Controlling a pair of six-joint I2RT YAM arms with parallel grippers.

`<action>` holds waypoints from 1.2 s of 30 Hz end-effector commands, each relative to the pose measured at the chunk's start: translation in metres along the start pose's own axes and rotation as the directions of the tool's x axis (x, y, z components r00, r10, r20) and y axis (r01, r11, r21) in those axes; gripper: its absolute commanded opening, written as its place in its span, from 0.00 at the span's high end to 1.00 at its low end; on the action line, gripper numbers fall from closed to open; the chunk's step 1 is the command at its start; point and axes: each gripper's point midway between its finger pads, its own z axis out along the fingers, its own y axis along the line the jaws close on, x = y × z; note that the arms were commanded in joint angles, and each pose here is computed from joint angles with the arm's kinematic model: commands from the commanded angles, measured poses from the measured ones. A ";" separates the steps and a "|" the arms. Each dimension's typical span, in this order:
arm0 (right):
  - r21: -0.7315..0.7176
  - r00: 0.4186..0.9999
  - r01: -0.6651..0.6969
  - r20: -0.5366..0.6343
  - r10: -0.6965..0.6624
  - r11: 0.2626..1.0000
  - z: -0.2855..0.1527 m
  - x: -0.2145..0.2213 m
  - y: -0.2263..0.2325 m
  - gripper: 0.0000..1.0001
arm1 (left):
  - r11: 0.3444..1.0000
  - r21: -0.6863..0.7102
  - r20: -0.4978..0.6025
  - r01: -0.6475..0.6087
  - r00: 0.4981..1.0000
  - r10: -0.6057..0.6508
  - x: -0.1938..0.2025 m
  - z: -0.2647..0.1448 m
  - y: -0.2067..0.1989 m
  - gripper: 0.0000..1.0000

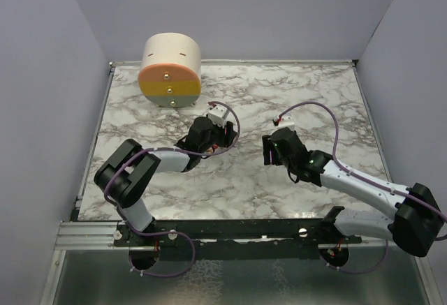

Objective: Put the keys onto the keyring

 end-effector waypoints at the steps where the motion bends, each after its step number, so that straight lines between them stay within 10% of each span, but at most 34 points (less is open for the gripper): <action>1: -0.015 1.000 -0.006 0.021 0.006 1.000 0.000 -0.004 0.003 0.38 | 0.999 0.037 0.080 0.019 0.997 -0.022 -0.034 -0.004 -0.011 0.32; 5: -0.016 0.999 -0.014 0.030 0.014 1.000 -0.002 -0.006 0.003 0.37 | 0.999 0.002 0.140 0.038 0.989 -0.038 -0.063 -0.022 -0.009 0.02; 14: -0.089 0.993 -0.082 0.080 0.089 0.993 -0.020 -0.005 0.003 0.33 | 0.992 0.051 0.274 0.119 0.953 -0.129 -0.115 -0.101 -0.026 0.01; 36: -0.353 0.962 -0.176 0.135 0.236 0.919 -0.062 0.010 0.019 0.30 | 0.937 0.292 0.180 0.190 0.952 -0.249 -0.010 -0.185 -0.089 0.01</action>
